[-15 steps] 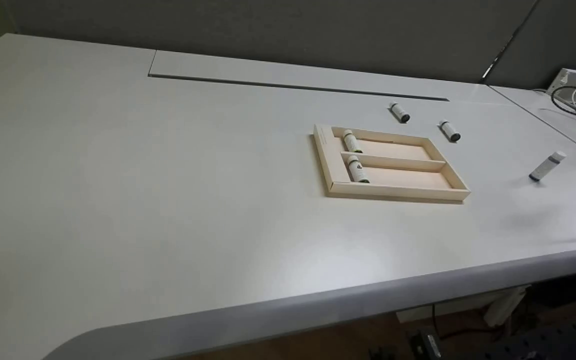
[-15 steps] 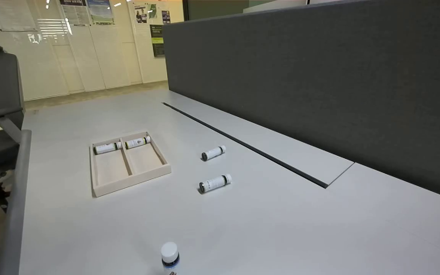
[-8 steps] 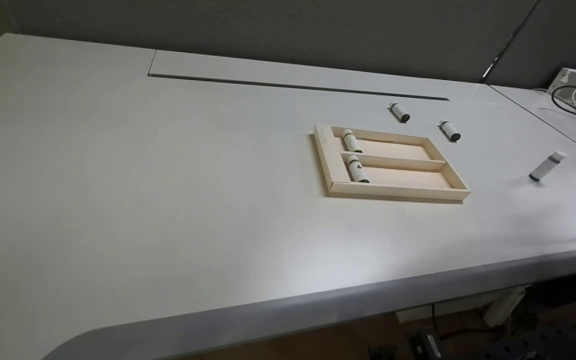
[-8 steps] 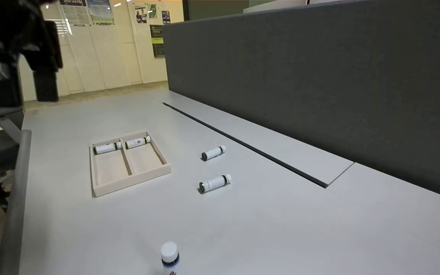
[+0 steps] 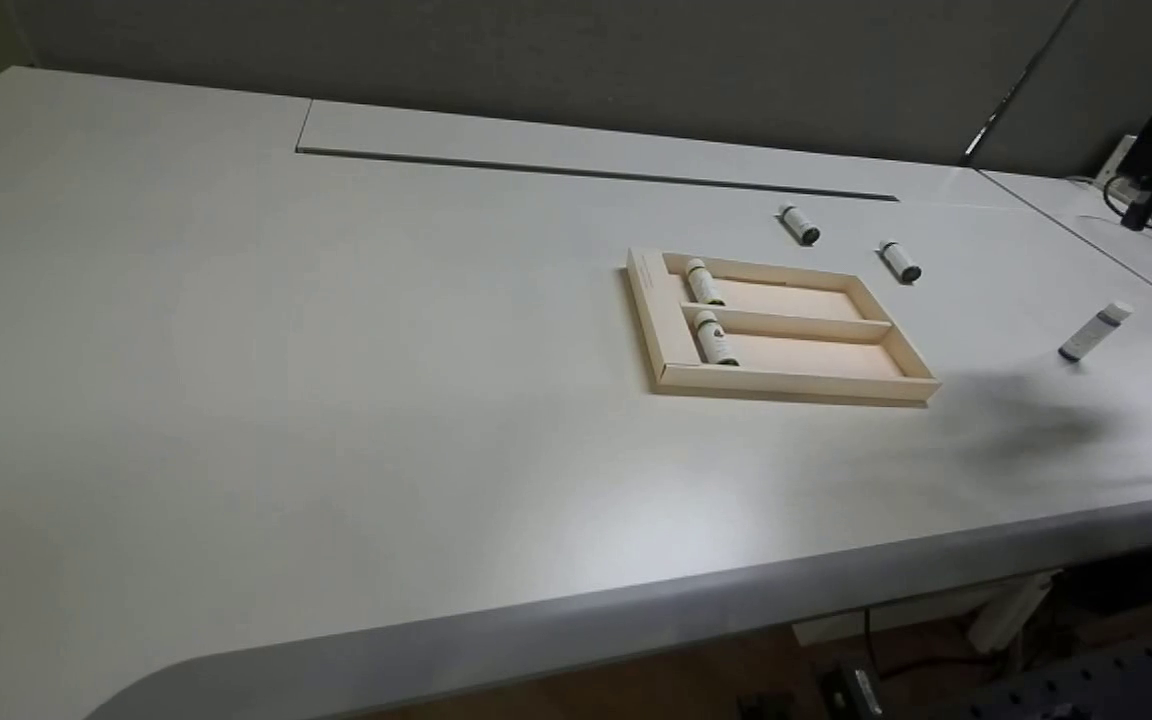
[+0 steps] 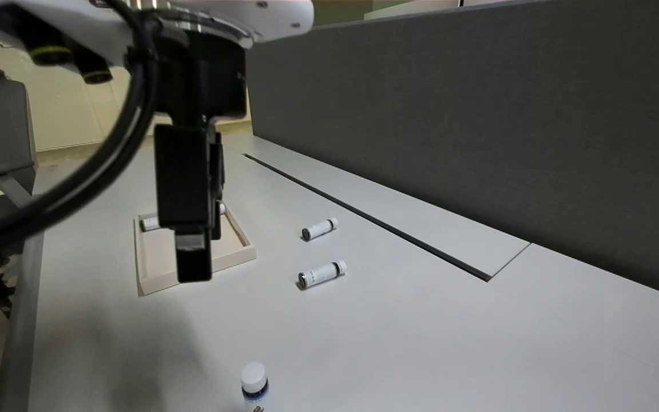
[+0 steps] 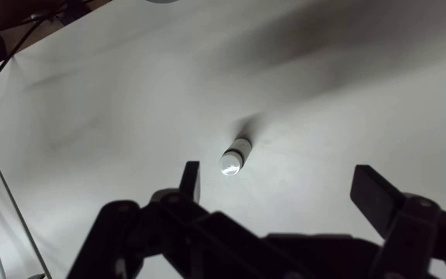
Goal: Move the upright bottle to the top compartment of the box
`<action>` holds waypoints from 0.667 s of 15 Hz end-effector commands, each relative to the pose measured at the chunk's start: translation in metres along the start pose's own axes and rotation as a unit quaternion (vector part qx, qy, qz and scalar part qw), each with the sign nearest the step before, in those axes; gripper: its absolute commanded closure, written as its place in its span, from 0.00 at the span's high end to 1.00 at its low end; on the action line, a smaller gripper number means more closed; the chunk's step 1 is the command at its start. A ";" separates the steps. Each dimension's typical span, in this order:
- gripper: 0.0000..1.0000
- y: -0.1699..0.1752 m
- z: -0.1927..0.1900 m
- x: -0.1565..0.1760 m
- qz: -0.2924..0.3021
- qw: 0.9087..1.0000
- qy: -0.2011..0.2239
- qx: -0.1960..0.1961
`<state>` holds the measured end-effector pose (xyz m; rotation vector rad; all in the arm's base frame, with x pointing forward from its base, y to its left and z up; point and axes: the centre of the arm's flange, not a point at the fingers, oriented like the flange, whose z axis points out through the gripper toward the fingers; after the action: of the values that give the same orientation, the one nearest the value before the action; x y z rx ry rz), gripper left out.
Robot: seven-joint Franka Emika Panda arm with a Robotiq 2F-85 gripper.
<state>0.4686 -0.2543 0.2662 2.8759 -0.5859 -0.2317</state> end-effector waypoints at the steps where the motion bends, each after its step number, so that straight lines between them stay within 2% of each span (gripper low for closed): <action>1: 1.00 -0.007 0.028 0.014 0.026 0.999 0.012 -0.032; 5: 1.00 -0.015 0.055 0.006 0.026 0.998 0.045 -0.034; 8: 1.00 -0.014 0.063 0.004 0.031 0.997 0.068 0.001; 10: 1.00 -0.009 0.064 0.001 0.054 0.996 0.068 0.036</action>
<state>0.4698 -0.2532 0.2000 2.8428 -0.6438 -0.0546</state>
